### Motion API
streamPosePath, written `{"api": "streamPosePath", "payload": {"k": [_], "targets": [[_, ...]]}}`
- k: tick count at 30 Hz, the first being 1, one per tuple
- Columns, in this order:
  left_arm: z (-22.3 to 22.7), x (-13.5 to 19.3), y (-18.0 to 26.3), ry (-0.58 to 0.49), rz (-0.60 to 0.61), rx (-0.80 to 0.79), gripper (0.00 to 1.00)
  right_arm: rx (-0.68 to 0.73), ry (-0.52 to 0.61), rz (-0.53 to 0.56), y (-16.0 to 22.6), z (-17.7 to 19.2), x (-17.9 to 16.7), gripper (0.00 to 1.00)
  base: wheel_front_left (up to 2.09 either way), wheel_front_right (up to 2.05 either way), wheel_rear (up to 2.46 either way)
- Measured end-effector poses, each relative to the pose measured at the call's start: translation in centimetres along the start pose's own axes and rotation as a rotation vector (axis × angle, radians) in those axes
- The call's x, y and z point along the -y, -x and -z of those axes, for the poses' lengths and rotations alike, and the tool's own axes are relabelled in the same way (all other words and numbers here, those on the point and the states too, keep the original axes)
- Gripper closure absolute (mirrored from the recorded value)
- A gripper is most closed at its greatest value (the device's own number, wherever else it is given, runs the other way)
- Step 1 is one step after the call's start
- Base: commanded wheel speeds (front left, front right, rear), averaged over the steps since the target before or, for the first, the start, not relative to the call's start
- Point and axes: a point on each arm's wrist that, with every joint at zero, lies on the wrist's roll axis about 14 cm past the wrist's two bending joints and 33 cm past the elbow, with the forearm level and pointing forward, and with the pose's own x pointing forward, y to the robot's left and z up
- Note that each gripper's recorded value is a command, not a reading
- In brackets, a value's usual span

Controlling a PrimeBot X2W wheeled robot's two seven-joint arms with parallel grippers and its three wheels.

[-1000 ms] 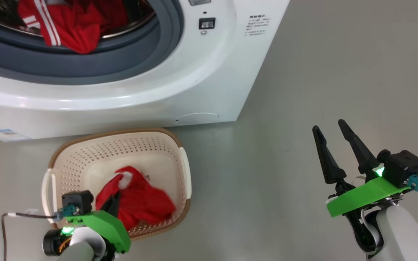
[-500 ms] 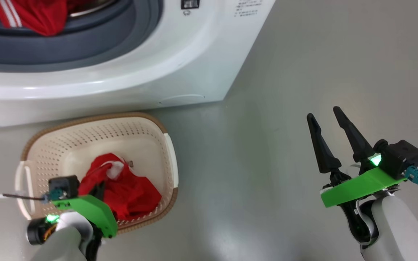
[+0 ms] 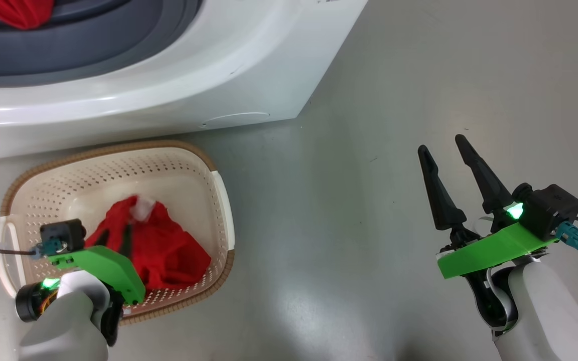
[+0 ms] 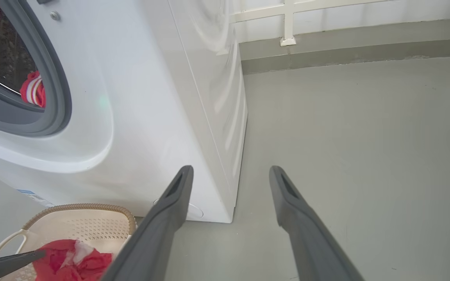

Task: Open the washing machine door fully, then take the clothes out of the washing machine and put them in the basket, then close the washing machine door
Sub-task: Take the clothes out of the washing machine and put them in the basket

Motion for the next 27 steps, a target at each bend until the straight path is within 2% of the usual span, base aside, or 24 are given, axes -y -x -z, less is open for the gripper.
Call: {"api": "streamPosePath", "payload": {"k": [11,17,27], "targets": [[-2.3,0.3,1.3,0.013,0.003,0.072,0.00,0.031,0.000,-0.023,0.0,-1.3,-0.8,0.00,0.00,0.00,0.00],[-7.4,-0.5,3.1,0.030,0.001,0.227,0.00,0.050,0.011,-0.043,0.3,-2.4,-1.3,0.00,0.00,0.00,0.00],[-13.1,0.8,8.4,0.008,0.029,0.480,0.00,0.078,0.013,-0.077,1.8,-4.0,-2.4,0.00,0.00,0.00,0.00]]}}
